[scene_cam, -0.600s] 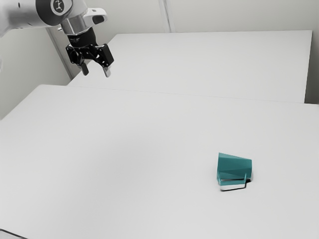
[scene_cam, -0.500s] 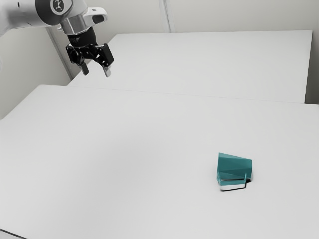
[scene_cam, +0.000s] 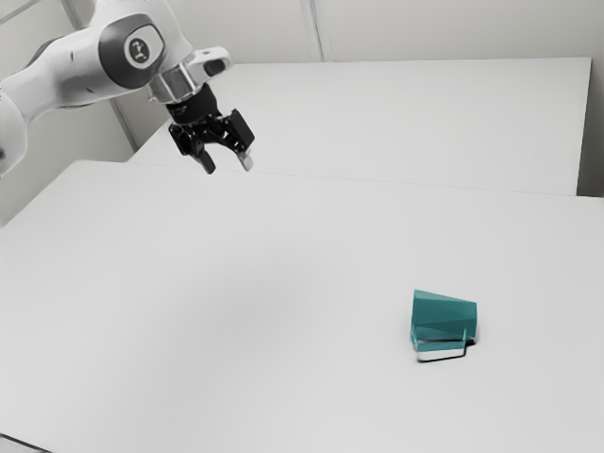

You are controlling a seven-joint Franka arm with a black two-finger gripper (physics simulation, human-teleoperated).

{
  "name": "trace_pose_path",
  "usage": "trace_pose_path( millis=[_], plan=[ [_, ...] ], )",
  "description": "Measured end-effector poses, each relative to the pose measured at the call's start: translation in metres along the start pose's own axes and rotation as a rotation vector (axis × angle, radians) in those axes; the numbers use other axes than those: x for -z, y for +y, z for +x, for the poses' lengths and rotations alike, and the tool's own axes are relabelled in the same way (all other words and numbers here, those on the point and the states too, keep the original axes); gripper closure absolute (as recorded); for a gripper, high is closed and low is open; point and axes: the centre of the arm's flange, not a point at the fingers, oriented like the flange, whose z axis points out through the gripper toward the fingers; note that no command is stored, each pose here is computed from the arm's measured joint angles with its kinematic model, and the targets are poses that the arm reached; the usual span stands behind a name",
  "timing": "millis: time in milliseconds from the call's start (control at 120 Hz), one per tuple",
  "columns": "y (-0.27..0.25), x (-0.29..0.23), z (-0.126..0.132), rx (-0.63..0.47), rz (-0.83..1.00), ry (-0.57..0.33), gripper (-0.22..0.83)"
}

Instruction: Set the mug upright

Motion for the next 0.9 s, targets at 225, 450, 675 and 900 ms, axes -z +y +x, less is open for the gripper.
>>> trace_pose_path(
  millis=[225,450,675,900],
  plan=[
    [0.014,-0.038,0.004,-0.026,-0.136,0.042,0.03],
    [0.021,-0.081,0.001,-0.060,-0.273,0.071,0.03],
    [0.029,-0.120,-0.007,-0.071,-0.419,0.079,0.03],
    [0.059,-0.149,-0.018,-0.137,-0.488,0.063,0.03]
  ],
)
